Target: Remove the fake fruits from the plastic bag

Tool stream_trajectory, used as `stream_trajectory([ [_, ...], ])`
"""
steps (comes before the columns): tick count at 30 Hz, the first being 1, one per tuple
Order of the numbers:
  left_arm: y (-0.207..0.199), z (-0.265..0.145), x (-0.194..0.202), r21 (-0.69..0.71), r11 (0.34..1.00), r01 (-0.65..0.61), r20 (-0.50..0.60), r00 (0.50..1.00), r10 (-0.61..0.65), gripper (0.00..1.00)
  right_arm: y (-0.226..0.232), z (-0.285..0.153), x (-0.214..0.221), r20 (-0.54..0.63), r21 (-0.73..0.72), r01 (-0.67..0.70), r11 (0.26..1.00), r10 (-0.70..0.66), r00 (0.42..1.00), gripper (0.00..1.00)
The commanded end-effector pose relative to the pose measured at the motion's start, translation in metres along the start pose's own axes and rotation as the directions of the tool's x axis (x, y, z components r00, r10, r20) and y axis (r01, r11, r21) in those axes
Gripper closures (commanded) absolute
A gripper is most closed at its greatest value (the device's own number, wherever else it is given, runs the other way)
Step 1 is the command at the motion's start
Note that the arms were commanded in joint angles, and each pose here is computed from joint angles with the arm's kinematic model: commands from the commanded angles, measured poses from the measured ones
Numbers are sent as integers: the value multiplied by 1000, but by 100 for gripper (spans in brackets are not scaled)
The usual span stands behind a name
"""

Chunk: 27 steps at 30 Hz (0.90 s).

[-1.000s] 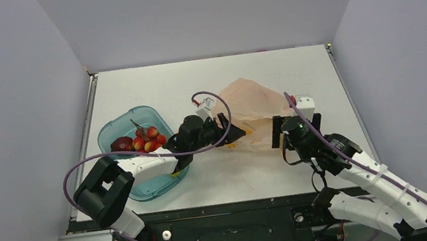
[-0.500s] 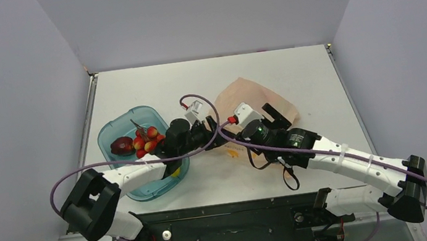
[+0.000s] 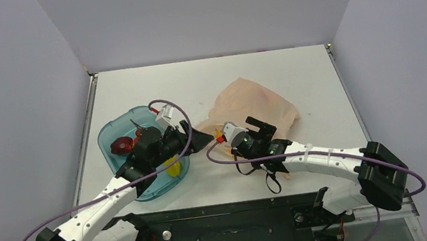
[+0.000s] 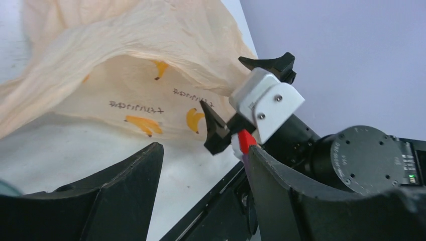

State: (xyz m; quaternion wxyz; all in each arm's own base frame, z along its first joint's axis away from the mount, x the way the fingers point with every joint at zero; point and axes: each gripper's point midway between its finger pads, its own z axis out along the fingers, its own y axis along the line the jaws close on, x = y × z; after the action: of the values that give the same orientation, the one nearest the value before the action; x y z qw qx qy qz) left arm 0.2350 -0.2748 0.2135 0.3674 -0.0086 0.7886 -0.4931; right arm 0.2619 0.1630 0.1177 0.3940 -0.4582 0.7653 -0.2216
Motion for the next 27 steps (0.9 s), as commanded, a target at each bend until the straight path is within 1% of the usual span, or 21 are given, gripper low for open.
stream_trajectory([
  [1, 23, -31, -8, -113, 993, -14, 51, 998, 20, 40, -39, 13, -21, 17, 248, -76, 966, 74, 997, 18],
  [2, 22, -36, -9, -118, 993, -24, 56, 998, 31, 40, -43, 15, -22, 9, 270, -80, 959, 80, 997, 20],
  [4, 18, -45, -10, -107, 993, -47, 63, 997, 54, 41, -59, 20, -30, -11, 342, -108, 933, 119, 993, 41],
  [5, 11, -50, -12, -79, 995, -59, 77, 995, 65, 41, -60, 23, -30, -35, 363, -95, 927, 116, 993, 69],
  [6, 11, -51, -7, -58, 996, -63, 62, 996, 66, 41, -66, 22, -39, -24, 371, -113, 922, 132, 991, 86],
  [7, 7, -51, -6, -19, 997, -72, 79, 994, 73, 41, -66, 20, -39, -35, 363, -101, 926, 122, 992, 98],
  [8, 1, -51, -2, 22, 998, -64, 66, 996, 62, 41, -69, 16, -44, -28, 354, -110, 929, 128, 991, 100],
  [9, -2, -48, 0, 66, 996, -67, 76, 995, 62, 41, -72, 11, -49, 3, 332, -143, 933, 151, 989, 100],
  [10, -7, -47, 6, 105, 993, -45, 55, 998, 39, 41, -70, 8, -53, 26, 286, -172, 943, 172, 985, 100],
  [13, -24, -38, 19, 207, 977, -43, 53, 998, 33, 41, -82, -18, -68, 149, 188, -292, 938, 267, 952, 100],
  [14, -26, -33, 18, 199, 979, -52, 73, 997, 38, 41, -80, -22, -73, 179, 141, -321, 936, 295, 938, 100],
  [15, -36, -27, 26, 217, 974, -66, 53, 997, 56, 41, -86, -30, -76, 213, 120, -353, 928, 323, 922, 100],
  [16, -35, -17, 35, 198, 977, -85, 39, 996, 79, 41, -89, -36, -78, 241, 91, -386, 918, 356, 903, 100],
  [17, -45, -12, 30, 207, 972, -111, 54, 993, 102, 42, -89, -37, -79, 249, 76, -397, 914, 368, 896, 100],
  [18, -44, -2, 35, 192, 974, -119, 51, 992, 111, 43, -90, -38, -78, 257, 56, -415, 908, 389, 885, 100],
  [22, -52, 19, 27, 209, 968, -140, 110, 987, 119, 48, -94, -37, -72, 255, 26, -470, 883, 448, 857, 100],
  [24, -56, 24, 26, 233, 961, -149, 137, 983, 120, 51, -96, -37, -73, 260, -22, -515, 857, 502, 825, 100],
  [27, -61, 23, 30, 271, 946, -179, 173, 976, 135, 52, -103, -41, -83, 276, -65, -579, 813, 572, 772, 100],
])
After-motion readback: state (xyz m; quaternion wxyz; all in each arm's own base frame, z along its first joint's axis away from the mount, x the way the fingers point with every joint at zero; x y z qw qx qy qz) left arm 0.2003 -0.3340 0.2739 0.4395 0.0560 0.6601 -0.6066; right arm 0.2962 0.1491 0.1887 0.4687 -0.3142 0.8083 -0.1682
